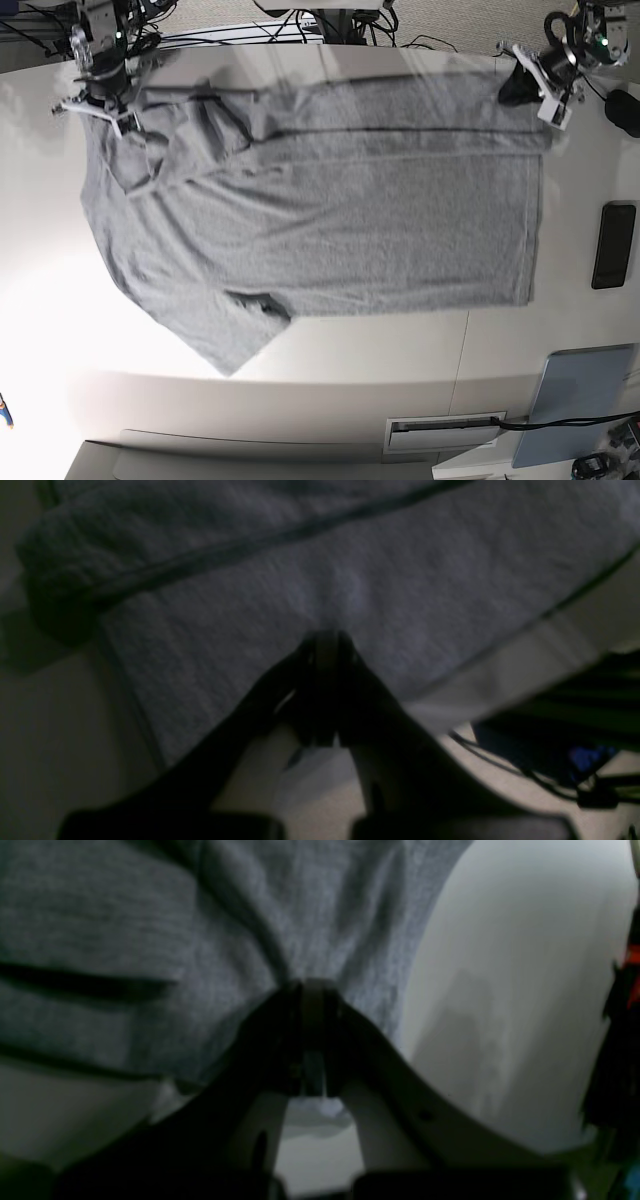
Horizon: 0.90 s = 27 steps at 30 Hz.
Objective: Fold the T-shirt properly
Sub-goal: 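Move both grippers along the shirt sides toward the hem corners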
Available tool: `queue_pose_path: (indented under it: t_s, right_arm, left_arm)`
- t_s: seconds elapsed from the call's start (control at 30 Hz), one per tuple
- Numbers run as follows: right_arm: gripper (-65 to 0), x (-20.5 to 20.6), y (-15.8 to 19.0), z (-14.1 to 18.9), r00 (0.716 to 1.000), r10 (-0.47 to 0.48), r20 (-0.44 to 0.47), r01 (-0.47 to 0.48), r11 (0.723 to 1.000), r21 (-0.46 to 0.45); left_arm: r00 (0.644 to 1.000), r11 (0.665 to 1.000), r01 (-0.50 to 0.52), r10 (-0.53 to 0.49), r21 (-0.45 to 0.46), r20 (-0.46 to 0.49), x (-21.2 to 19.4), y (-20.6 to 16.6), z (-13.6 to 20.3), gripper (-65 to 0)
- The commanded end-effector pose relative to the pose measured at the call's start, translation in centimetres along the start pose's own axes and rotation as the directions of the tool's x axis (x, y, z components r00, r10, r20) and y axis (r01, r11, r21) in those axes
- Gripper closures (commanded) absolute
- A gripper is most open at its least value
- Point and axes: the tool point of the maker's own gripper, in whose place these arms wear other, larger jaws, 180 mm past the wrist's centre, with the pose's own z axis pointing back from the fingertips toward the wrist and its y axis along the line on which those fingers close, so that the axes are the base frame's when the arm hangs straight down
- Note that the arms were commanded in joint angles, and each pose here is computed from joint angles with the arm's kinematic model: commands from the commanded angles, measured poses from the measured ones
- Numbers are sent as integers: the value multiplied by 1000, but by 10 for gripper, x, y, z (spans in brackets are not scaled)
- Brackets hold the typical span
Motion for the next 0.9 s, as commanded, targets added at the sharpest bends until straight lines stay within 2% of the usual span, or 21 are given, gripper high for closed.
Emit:
queue_pose_path:
  t_s: [0.0, 0.13, 0.37, 0.5, 0.63, 0.77, 0.87]
  right_arm:
    - [0, -11, 0, 4, 999, 16, -30, -16, 1000, 8]
    - [0, -37, 0, 13, 996, 43, -78, -42, 999, 8]
    - [0, -54, -16, 19, 995, 37, -95, -39, 999, -27]
    - [0, -43, -24, 21, 998, 31, -52, -34, 998, -49]
    - [0, -15, -37, 31, 999, 23, 24, -21, 996, -88]
    - [0, 15, -72, 47, 993, -24, 118, 49, 976, -214]
    - [0, 33, -96, 60, 983, -5, 183, 58, 957, -285]
  left_arm:
    - [982, 999, 39, -33, 27, -185, -42, 5, 8, 0]
    - [978, 999, 39, -33, 24, -208, -51, 3, 12, 0]
    - [965, 996, 85, -78, 17, -249, -60, 3, 15, 0]
    - [969, 995, 98, -93, 12, -228, -52, 1, 15, 0]
    - [975, 990, 137, -130, 24, -180, -29, 2, 17, 0]
    - [976, 980, 193, -186, 56, -113, 3, 5, 25, 0]
    - [973, 969, 228, -224, 92, -59, 28, 9, 33, 0]
